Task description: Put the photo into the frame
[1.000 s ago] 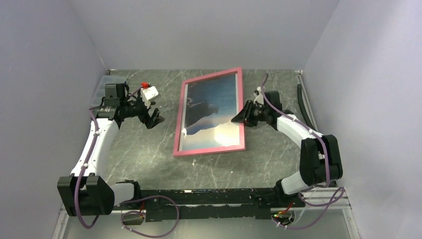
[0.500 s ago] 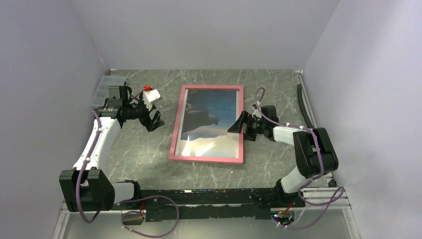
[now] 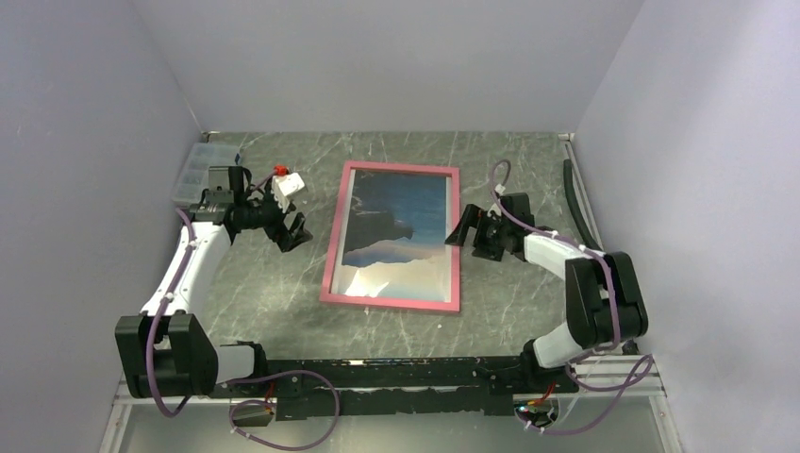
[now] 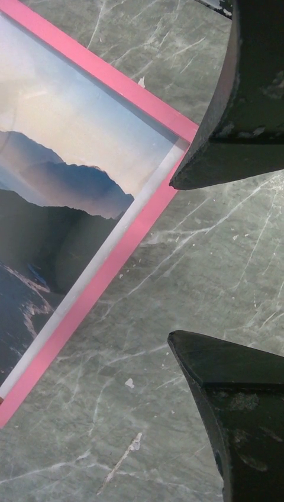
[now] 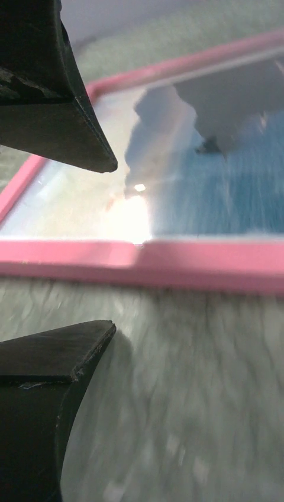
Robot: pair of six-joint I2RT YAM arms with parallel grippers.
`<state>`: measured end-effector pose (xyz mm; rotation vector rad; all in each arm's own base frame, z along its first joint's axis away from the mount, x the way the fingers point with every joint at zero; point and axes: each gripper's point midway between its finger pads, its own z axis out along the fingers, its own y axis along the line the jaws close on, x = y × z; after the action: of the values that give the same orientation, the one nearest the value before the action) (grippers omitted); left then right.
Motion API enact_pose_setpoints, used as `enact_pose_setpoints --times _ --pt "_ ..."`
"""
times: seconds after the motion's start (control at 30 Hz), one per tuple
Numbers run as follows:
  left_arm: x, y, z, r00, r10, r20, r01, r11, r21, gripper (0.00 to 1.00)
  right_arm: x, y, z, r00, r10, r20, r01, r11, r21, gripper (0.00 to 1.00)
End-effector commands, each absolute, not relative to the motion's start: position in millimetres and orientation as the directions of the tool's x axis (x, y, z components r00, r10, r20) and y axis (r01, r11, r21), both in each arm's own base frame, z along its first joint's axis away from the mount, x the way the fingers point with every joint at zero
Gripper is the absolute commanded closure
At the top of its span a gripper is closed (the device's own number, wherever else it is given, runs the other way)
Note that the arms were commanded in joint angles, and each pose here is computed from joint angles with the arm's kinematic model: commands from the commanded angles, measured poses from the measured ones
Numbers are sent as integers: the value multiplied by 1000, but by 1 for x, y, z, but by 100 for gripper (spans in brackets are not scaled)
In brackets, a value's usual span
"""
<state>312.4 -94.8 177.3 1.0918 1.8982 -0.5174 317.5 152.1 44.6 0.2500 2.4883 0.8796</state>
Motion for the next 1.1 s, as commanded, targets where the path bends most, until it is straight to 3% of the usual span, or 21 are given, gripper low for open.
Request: enact_pose_setpoints --times 0.0,0.23,0.33,0.47,0.63,0.8,1.07 --pt "325 -87 179 -260 456 -851 814 578 61 6 322 96 63 -797 323 -511 118 912 393 0" --pt "354 -73 165 -427 353 -832 694 718 -51 6 346 72 118 -659 334 -674 139 935 326 0" --pt "371 -64 151 -490 262 -831 620 775 -122 6 366 32 143 -485 349 -802 276 931 238 0" --pt "392 -54 125 -532 109 -840 520 825 -223 6 369 -20 149 -240 237 -941 412 903 122 0" --pt "407 -27 100 -497 6 -868 422 875 -236 6 354 -54 130 -157 136 -978 507 861 39 0" --pt "407 -3 77 -428 -49 -902 357 908 -218 6 337 -73 110 -92 163 -982 543 835 88 0" --pt "403 10 70 -351 -123 -928 314 918 -241 6 354 -64 112 -19 109 -994 447 890 89 0"
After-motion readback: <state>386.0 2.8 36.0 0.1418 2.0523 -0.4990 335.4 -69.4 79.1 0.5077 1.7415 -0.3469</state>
